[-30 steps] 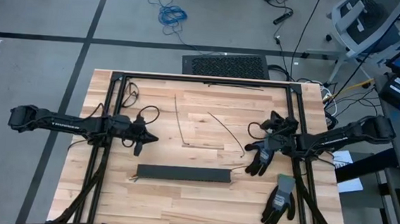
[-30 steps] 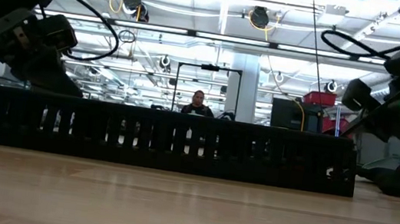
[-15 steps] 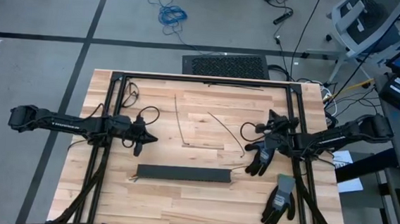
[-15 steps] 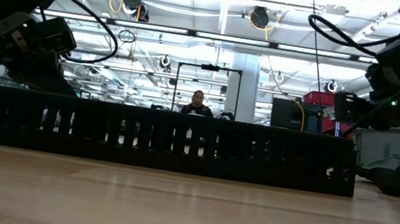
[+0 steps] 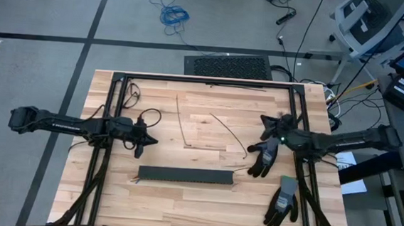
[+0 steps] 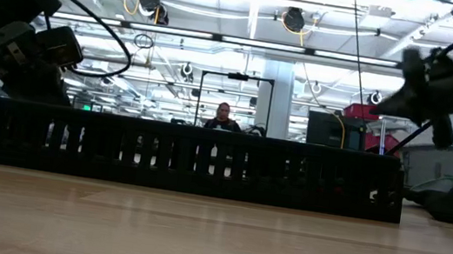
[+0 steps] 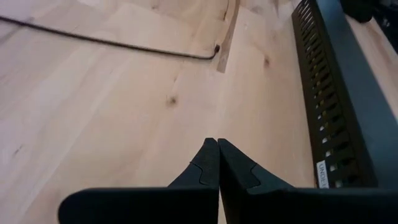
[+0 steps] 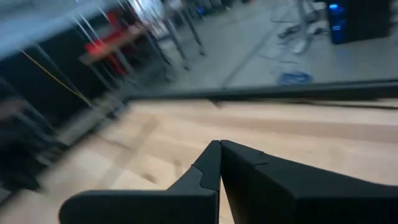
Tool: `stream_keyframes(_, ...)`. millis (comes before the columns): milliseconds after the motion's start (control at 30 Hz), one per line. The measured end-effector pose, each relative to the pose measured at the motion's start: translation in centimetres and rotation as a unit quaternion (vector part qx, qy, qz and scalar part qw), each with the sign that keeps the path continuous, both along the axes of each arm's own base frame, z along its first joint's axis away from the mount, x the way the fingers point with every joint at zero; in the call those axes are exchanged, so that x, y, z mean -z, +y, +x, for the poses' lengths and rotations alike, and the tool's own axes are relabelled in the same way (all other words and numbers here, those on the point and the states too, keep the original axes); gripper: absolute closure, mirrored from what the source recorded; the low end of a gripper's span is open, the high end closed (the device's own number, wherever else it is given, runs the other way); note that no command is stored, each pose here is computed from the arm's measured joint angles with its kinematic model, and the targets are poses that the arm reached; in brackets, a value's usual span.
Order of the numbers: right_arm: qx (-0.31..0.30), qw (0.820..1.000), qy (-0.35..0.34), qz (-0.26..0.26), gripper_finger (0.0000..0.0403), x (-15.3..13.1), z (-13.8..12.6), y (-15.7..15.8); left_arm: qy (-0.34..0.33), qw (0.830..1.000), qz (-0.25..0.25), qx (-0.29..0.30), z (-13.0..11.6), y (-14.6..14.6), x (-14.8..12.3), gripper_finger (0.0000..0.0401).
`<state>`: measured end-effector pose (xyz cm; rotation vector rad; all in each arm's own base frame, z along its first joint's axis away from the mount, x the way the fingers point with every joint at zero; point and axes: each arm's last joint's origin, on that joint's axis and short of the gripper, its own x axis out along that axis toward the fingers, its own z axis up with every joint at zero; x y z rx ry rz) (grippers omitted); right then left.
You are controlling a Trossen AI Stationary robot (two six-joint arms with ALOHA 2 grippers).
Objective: Ziptie cables
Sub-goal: Return to Home Position
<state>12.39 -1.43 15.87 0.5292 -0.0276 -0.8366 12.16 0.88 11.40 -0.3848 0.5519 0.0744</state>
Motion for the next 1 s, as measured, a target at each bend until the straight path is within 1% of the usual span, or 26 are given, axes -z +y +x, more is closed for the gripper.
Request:
stream_keyframes(100,-0.007,0.998,-0.070,0.006,0.0403,-1.4,-0.8,0.0,-0.009,1.000,0.001,0.000,0.0,0.0,-0.2,0.0401)
stream_keyframes(200,-0.007,0.992,-0.125,0.009,0.0403,-2.4,-1.6,-0.1,-0.009,1.000,0.001,0.000,0.0,0.0,-0.2,0.0401)
stream_keyframes(400,-0.008,0.980,-0.200,0.013,0.0403,-3.6,-2.9,-0.1,-0.009,1.000,0.001,0.000,0.0,0.0,-0.2,0.0401)
stream_keyframes(567,-0.008,0.964,-0.266,0.016,0.0403,-4.5,-4.2,-0.2,-0.010,1.000,0.001,0.000,0.0,0.0,-0.2,0.0401)
stream_keyframes(633,-0.004,0.958,-0.286,0.017,0.0403,-4.8,-4.4,-0.2,-0.010,1.000,0.001,0.000,0.0,0.0,-0.2,0.0401)
stream_keyframes(700,0.003,0.954,-0.301,0.018,0.0403,-5.1,-4.5,-0.3,-0.010,1.000,0.001,0.000,0.0,0.0,-0.2,0.0401)
stream_keyframes(1000,0.004,0.954,-0.298,0.018,0.0403,-5.0,-4.5,-0.3,-0.012,1.000,0.001,0.000,0.0,0.0,-0.2,0.0401)
